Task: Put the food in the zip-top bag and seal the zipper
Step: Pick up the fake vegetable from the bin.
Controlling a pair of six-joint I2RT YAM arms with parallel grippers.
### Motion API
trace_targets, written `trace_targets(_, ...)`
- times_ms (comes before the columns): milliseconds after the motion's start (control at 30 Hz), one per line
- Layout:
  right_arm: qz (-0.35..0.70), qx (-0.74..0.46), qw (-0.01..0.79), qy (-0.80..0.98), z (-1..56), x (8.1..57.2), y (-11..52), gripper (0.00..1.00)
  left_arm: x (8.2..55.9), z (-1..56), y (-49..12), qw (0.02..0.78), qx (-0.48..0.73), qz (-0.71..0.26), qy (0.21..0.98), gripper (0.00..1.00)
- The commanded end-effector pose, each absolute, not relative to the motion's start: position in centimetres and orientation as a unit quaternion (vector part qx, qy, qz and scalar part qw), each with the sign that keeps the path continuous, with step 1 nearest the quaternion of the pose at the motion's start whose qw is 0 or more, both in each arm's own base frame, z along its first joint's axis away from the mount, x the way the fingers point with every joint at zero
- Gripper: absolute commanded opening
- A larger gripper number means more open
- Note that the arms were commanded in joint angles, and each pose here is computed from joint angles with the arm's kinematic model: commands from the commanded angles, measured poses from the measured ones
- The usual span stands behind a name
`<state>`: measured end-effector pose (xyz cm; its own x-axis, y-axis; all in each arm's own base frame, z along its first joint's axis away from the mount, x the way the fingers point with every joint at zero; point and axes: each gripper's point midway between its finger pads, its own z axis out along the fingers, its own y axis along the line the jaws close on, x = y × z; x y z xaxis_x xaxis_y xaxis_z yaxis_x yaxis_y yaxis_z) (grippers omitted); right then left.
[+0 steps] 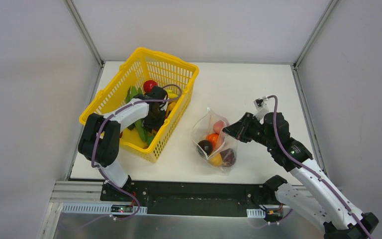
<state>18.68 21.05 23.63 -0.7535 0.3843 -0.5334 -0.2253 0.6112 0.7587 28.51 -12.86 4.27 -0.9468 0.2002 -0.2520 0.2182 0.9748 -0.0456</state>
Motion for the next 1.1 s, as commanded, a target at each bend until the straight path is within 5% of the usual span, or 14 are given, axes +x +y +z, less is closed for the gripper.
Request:
trace_targets(0, 0.444, 0.047, 0.349, 0.824, 24.0, 18.5, 21.1, 0.11, 28.9, 4.2, -13.4, 0.145, 0.097, -0.043, 0.984, 0.72)
trace_targets(133, 0.441, 0.048, 0.35, 0.825, 24.0, 18.3, 20.9, 0.11, 29.2, 5.9, -14.1, 0.176, 0.087, -0.065, 0.978, 0.48)
trace_targets(267, 0.439, 0.051, 0.355, 0.824, 24.1, 18.3, 20.6, 0.11, 29.5, 9.3, -14.0, 0.224, 0.08, -0.075, 0.968, 0.38)
trace_targets(567, 0.447, 0.05, 0.344, 0.824, 24.1, 18.1, 20.9, 0.09, 29.2, 18.4, -11.9, 0.349, 0.052, -0.068, 0.933, 0.33)
trace_targets(1067, 0.47, 0.049, 0.344, 0.811, 25.2, 17.8, 21.4, 0.09, 24.6, 32.2, -17.0, 0.471, 0.114, -0.275, 0.83, 0.33)
